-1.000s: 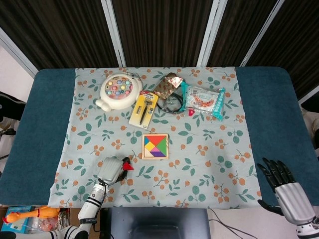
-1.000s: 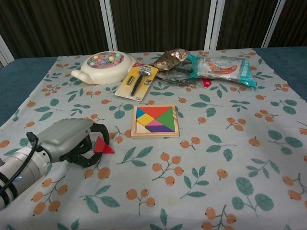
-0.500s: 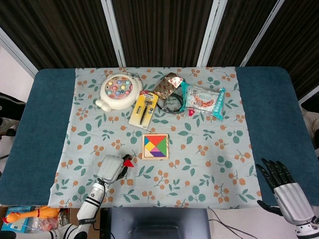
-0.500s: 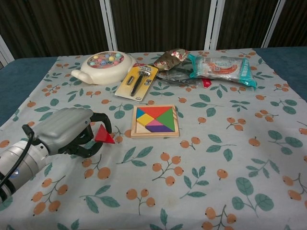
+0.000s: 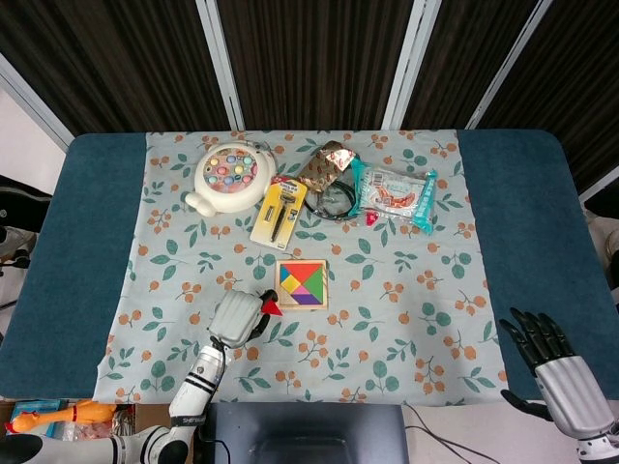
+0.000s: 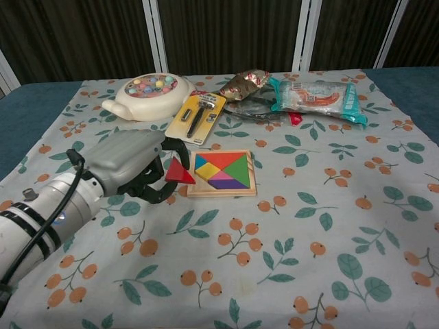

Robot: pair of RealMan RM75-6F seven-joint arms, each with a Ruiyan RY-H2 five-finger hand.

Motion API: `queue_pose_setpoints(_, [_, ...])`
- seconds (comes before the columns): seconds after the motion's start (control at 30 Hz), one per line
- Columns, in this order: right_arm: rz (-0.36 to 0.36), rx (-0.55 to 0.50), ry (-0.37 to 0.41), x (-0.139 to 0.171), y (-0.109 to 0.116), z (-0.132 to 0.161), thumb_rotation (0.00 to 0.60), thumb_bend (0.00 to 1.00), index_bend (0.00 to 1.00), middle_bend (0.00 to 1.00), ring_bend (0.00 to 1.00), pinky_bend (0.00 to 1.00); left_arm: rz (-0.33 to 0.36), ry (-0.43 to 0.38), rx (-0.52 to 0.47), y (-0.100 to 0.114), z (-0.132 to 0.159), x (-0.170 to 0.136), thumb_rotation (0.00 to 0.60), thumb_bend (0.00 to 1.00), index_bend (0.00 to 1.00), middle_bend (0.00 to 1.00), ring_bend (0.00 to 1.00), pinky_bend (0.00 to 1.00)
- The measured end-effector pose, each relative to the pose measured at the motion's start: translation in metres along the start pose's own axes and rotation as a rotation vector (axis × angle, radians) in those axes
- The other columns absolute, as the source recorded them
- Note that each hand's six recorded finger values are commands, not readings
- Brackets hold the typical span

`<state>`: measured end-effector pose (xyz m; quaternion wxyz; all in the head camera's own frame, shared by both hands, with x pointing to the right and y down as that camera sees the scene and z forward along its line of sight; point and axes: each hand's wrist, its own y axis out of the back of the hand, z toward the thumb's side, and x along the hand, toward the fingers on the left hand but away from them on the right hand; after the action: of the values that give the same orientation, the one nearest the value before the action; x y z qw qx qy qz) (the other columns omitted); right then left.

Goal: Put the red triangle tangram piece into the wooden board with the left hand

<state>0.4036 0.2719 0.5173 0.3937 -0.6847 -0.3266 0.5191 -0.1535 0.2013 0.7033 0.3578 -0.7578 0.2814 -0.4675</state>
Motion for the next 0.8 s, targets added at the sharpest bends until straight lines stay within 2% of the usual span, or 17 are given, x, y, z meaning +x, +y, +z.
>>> queue_pose_setpoints(0.27, [-0.002, -0.018, 0.007, 0.002, 0.003, -0.003, 0.600, 0.06, 0.00, 0.00, 0.00, 0.00, -0.014, 0.030, -0.010, -0.010, 0.006, 0.018, 0.600, 0.49, 0.65, 1.00, 1.00, 1.00])
queue_pose_setpoints(0.6, [-0.002, -0.028, 0.022, 0.006, 0.006, -0.003, 0.600, 0.06, 0.00, 0.00, 0.00, 0.00, -0.026, 0.106, -0.019, -0.022, -0.001, 0.034, 0.600, 0.49, 0.64, 1.00, 1.00, 1.00])
queue_pose_setpoints(0.8, [-0.007, -0.031, 0.020, 0.008, 0.008, -0.005, 0.600, 0.06, 0.00, 0.00, 0.00, 0.00, -0.034, 0.121, -0.021, -0.026, 0.000, 0.039, 0.600, 0.48, 0.64, 1.00, 1.00, 1.00])
